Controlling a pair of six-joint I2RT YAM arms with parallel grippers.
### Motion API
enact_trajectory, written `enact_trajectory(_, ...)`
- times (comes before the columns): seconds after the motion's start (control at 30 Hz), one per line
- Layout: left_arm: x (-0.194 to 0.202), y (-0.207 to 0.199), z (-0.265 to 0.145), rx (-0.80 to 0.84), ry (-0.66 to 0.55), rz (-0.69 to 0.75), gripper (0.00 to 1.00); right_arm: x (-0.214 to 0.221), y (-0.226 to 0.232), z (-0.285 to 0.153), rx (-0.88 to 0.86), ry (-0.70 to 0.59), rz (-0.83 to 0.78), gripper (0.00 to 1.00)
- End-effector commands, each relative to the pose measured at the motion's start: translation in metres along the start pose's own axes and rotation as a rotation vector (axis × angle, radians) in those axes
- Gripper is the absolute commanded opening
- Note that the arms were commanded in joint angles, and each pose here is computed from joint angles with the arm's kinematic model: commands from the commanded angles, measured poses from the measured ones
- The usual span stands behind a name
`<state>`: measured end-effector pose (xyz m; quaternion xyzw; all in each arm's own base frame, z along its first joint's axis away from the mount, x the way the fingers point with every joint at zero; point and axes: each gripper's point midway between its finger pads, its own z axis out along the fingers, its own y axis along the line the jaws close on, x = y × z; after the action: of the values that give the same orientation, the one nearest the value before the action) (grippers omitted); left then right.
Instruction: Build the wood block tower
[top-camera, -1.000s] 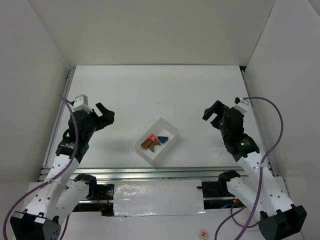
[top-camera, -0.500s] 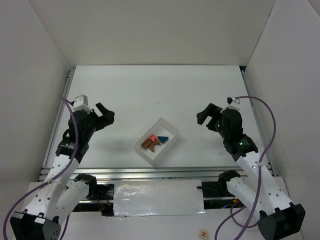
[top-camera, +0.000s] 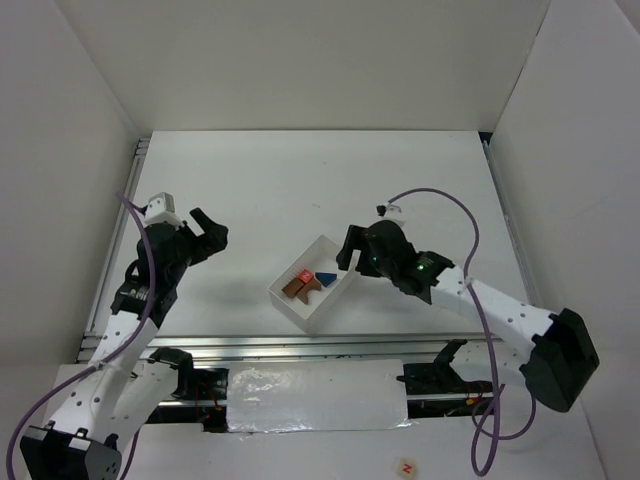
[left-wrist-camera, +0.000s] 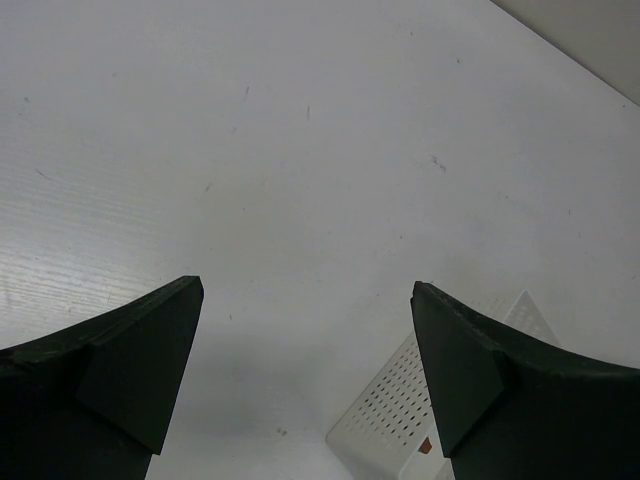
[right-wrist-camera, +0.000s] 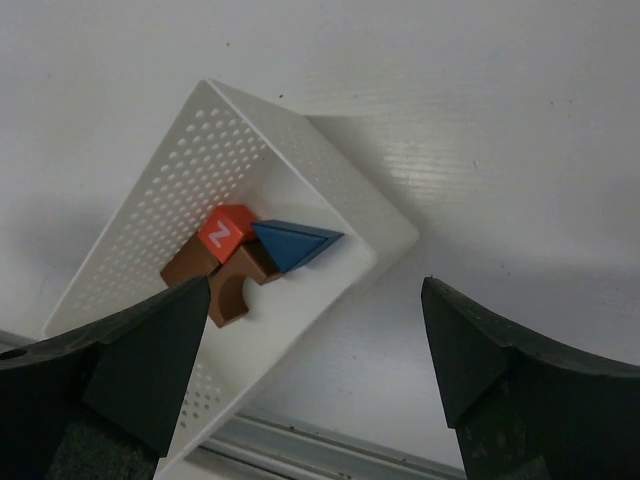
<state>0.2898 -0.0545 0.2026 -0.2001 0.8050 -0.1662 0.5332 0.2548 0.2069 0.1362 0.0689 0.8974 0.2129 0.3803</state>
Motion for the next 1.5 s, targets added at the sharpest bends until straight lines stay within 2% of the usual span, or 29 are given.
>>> enact_trajectory(0.0,-0.009,-0.007,-0.006,0.025,-0.038,-0.019,0.99,-0.033,0.022,0.006,0.062,-0.116,-0.013,0.94)
enact_trajectory(0.13,-0.007,-0.009,-0.007,0.055,-0.046,-0.01,0.99,-0.031,0.008,0.029,0.122,-0.114,-0.231,0.94)
enact_trajectory(0.33,-0.006,-0.009,-0.005,0.047,-0.035,-0.004,0.99,-0.025,0.002,0.048,0.105,-0.016,-0.205,0.88)
enact_trajectory(0.53,-0.005,-0.009,-0.003,0.053,-0.033,0.006,0.99,0.002,0.006,0.062,0.068,0.085,-0.219,0.81)
enact_trajectory(0.6,-0.004,-0.009,-0.002,0.054,-0.032,0.009,0.99,0.009,0.006,0.067,0.057,0.101,-0.239,0.75)
enact_trajectory(0.67,-0.004,-0.009,-0.002,0.055,-0.031,0.014,0.99,0.007,0.007,0.07,0.053,0.095,-0.253,0.68)
enact_trajectory(1.0,0.002,-0.014,0.002,0.087,0.005,0.051,0.99,-0.003,0.001,0.089,0.099,0.055,-0.363,0.56)
enact_trajectory(1.2,0.004,-0.012,0.005,0.078,0.011,0.058,0.99,-0.013,-0.001,0.089,0.136,0.025,-0.408,0.38)
enact_trajectory(1.23,0.004,-0.012,0.005,0.075,0.013,0.059,0.99,-0.016,0.0,0.087,0.139,0.014,-0.413,0.3)
enact_trajectory(1.27,0.003,-0.012,0.005,0.076,0.011,0.06,0.99,-0.018,0.0,0.085,0.144,0.013,-0.421,0.12)
enact_trajectory(1.3,0.004,-0.012,0.005,0.076,0.013,0.062,0.99,-0.025,-0.003,0.083,0.17,-0.008,-0.413,0.0)
enact_trajectory(1.47,0.002,-0.013,0.004,0.083,0.003,0.064,0.99,-0.059,-0.005,0.062,0.251,-0.106,-0.444,0.0)
